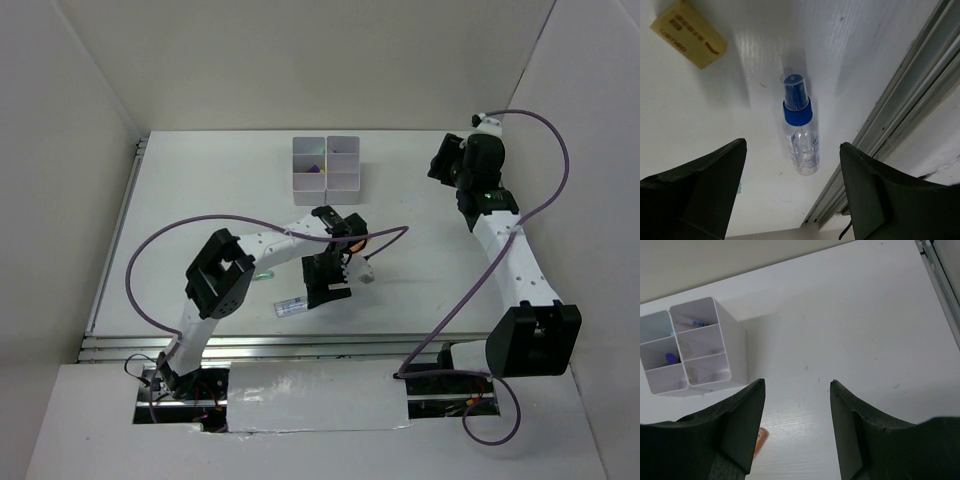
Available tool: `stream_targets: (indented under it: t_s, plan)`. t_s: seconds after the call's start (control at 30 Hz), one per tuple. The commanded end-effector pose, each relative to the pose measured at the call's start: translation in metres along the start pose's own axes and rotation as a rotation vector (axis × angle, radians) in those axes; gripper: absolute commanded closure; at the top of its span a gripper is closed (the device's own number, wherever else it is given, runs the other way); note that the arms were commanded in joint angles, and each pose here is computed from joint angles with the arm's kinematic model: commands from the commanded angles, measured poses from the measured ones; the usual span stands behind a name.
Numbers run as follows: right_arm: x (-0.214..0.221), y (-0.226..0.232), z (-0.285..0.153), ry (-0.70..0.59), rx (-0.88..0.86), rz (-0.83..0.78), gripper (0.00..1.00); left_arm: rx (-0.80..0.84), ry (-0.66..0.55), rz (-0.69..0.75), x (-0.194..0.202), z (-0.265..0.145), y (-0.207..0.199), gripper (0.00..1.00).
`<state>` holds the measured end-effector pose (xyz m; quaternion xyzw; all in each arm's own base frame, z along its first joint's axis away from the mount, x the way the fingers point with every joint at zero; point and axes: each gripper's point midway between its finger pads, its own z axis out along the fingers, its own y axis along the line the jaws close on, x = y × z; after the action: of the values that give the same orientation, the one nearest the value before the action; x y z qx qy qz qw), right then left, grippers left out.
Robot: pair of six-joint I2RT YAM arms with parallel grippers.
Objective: Sort the stationery into containers
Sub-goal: Pick up the stationery from the corner of the board.
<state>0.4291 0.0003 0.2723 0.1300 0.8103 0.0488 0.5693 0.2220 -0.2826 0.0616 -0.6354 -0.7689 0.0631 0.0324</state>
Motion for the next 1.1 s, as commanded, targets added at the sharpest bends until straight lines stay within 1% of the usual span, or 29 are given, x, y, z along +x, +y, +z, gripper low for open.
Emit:
stream_targets:
  t_s: [0.0,0.23,0.3,0.47,0.53,0.67,0.7,0.73,0.87,0.9,0.97,1.0,1.07]
  plan:
    - [-0.003,-0.011,-0.007,-0.016,0.012,-0.004,0.39,-0.016,0.079,-0.05,0.006,0.007,-0.001,0.13]
    - [-0.002,-0.012,-0.011,-0.015,0.007,-0.008,0.4,-0.01,0.108,-0.066,-0.001,0.027,-0.003,0.17]
    - [-0.003,-0.012,-0.013,-0.014,0.005,-0.008,0.4,-0.01,0.121,-0.068,0.0,0.031,-0.003,0.21]
    - [-0.005,-0.015,-0.014,-0.017,0.009,-0.013,0.42,-0.002,0.167,-0.068,0.009,0.042,-0.006,0.27]
    - [-0.003,-0.016,-0.013,-0.012,0.01,-0.015,0.42,-0.001,0.187,-0.07,0.014,0.046,-0.007,0.31]
    - [-0.004,-0.017,-0.013,-0.012,0.008,-0.013,0.43,0.009,0.188,-0.053,0.016,0.044,-0.009,0.48]
    - [-0.004,-0.016,-0.013,-0.011,0.005,-0.013,0.44,0.013,0.188,-0.051,0.015,0.043,-0.009,0.56]
    - [-0.004,-0.017,-0.012,-0.011,0.005,-0.011,0.44,0.012,0.17,-0.046,0.011,0.038,-0.009,0.59]
    - [-0.007,-0.015,-0.012,-0.017,-0.003,-0.013,0.45,0.017,0.082,0.006,-0.008,0.015,-0.008,0.76]
    - [-0.009,-0.014,-0.011,-0.02,-0.003,-0.013,0.45,0.003,0.046,0.027,-0.016,0.004,-0.007,0.84]
    - [-0.011,-0.015,-0.01,-0.024,0.0,-0.012,0.45,-0.026,0.007,0.048,-0.024,-0.009,-0.001,0.93]
    - [-0.012,-0.014,-0.009,-0.024,0.002,-0.013,0.45,-0.055,-0.042,0.058,-0.033,-0.024,0.004,0.98]
    - [-0.014,-0.015,-0.008,-0.028,0.006,-0.009,0.45,-0.105,-0.111,0.072,-0.045,-0.044,0.016,1.0]
